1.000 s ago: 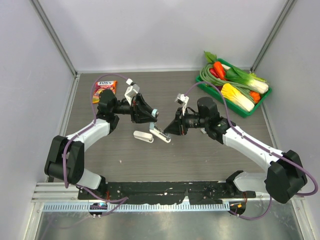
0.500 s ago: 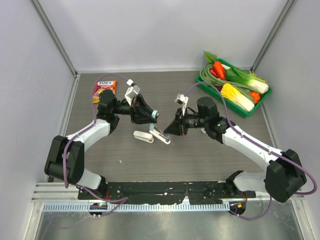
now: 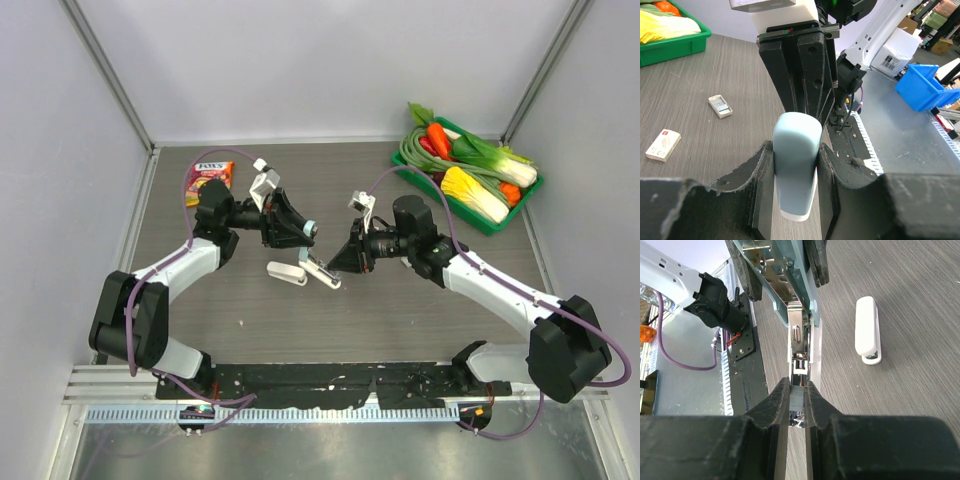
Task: Load the staples into the stapler
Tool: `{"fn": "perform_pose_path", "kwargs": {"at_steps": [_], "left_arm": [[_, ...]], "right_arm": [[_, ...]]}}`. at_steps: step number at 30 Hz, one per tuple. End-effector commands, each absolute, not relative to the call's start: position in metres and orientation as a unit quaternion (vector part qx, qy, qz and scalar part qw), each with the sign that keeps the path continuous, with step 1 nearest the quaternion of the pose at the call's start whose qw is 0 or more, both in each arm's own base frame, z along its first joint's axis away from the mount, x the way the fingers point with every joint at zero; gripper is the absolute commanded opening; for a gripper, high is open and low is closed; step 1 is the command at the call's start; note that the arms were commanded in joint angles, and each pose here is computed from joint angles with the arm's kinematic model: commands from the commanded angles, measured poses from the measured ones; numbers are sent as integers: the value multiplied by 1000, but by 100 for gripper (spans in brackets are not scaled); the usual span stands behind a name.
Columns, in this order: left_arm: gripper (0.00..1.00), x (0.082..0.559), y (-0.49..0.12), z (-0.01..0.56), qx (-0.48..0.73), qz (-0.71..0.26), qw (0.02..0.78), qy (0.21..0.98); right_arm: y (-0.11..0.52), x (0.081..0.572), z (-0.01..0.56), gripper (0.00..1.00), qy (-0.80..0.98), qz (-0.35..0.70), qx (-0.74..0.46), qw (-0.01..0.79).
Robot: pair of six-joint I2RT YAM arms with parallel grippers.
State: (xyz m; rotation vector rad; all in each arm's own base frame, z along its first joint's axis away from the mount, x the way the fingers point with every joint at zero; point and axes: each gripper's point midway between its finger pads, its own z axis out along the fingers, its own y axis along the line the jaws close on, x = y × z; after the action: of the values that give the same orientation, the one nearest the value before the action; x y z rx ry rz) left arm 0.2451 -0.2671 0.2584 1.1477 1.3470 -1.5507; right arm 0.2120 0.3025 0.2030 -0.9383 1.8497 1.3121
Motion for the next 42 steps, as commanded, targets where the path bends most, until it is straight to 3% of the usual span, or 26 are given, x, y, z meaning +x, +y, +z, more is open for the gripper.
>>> {"fn": "perform_pose_path", "kwargs": {"at_steps": [1,42], "left_arm": [[0,240,-267,269,472,-600,406,503],[0,235,-267,271,479,-602,401,497]], "right_arm": [[304,216,212,18,690,505,-374,360],[300,220,216,19,684,505,-377,369]]}}
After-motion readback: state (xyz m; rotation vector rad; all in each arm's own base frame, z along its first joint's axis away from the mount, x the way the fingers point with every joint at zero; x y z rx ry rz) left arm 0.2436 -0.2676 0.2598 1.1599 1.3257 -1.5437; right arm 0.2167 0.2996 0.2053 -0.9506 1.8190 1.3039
